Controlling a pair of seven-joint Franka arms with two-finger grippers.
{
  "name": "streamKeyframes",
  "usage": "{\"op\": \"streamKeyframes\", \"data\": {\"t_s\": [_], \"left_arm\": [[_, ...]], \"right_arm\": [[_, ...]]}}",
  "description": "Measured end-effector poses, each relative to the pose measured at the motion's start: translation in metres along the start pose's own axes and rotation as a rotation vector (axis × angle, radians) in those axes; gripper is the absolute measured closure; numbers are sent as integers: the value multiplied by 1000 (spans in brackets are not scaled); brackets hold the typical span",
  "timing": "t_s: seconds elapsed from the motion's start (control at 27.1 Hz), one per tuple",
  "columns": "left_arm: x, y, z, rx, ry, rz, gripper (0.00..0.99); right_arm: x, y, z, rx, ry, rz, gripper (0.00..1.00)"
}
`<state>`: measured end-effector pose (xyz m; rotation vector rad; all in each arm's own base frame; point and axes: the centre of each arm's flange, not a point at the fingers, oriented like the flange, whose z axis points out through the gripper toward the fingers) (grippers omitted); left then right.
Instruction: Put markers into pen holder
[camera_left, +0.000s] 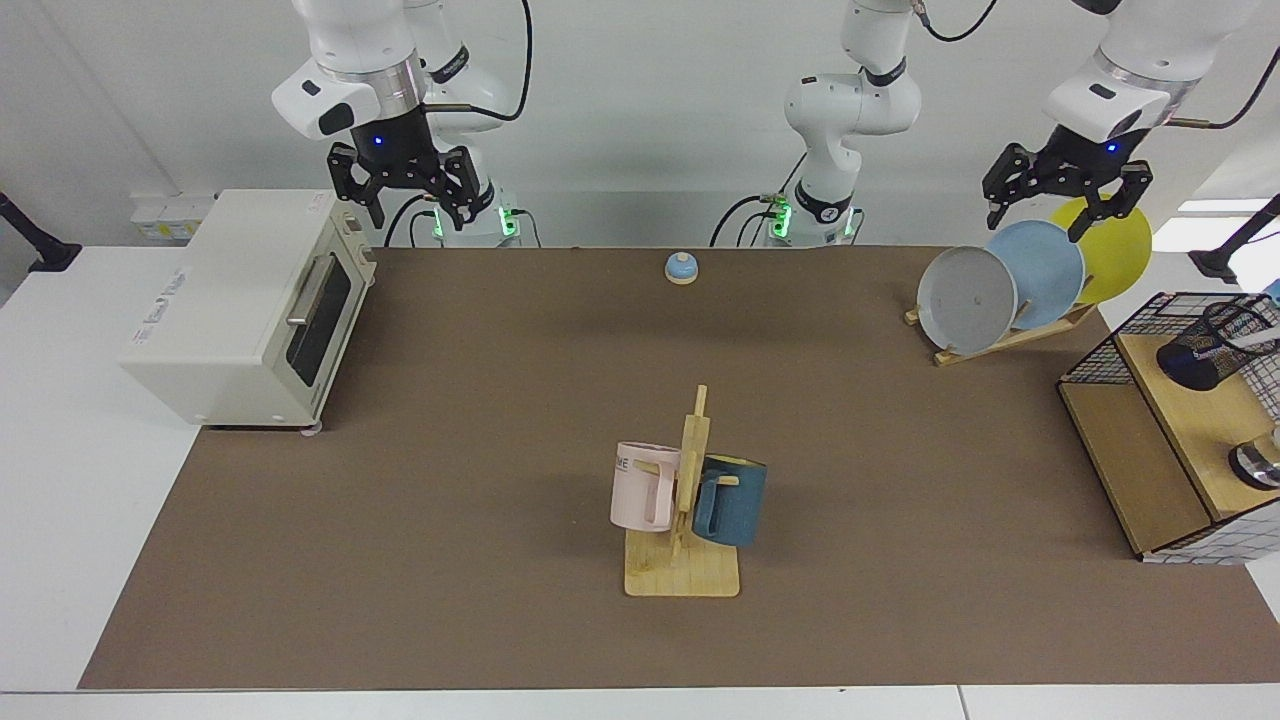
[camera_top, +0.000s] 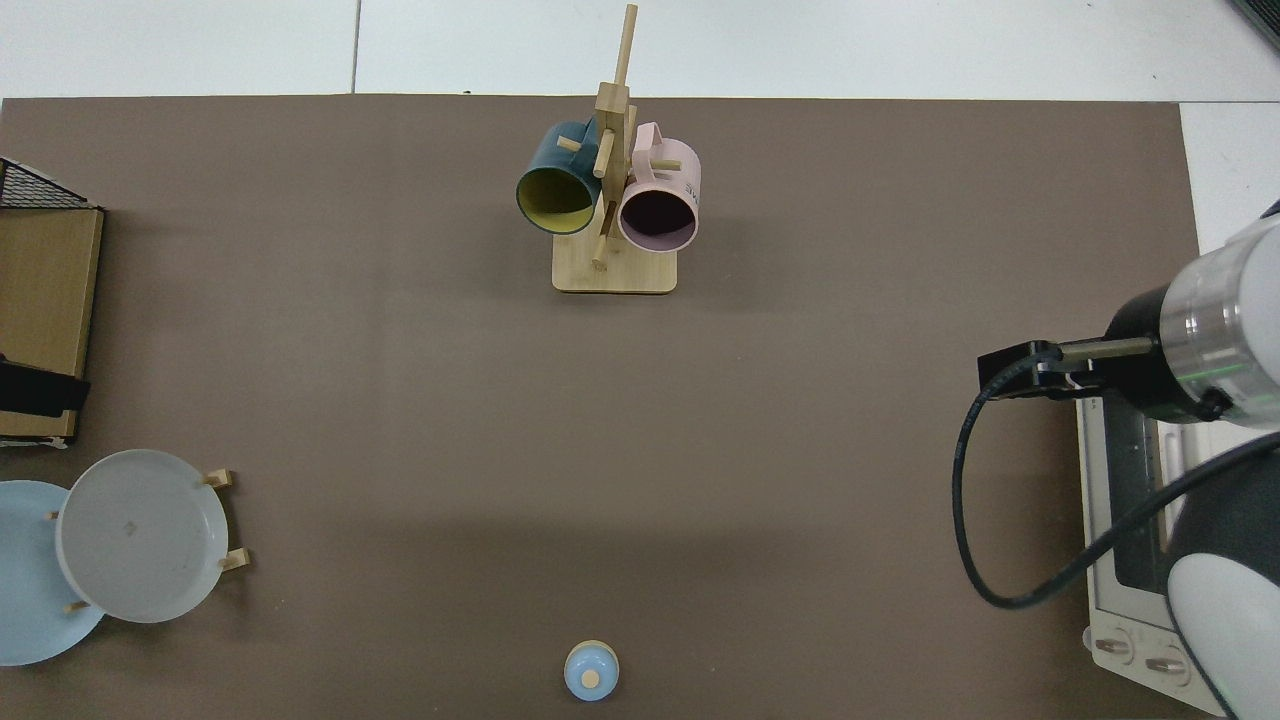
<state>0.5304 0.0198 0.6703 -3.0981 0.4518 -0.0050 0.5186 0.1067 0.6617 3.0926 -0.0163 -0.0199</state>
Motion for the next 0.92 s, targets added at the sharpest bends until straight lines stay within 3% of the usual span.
{"op": "streamKeyframes", "data": {"t_s": [0.92], "left_arm": [[4, 1, -2, -24, 37, -82, 0]], "right_arm": [[0, 0, 0, 0, 0, 0, 4]]}}
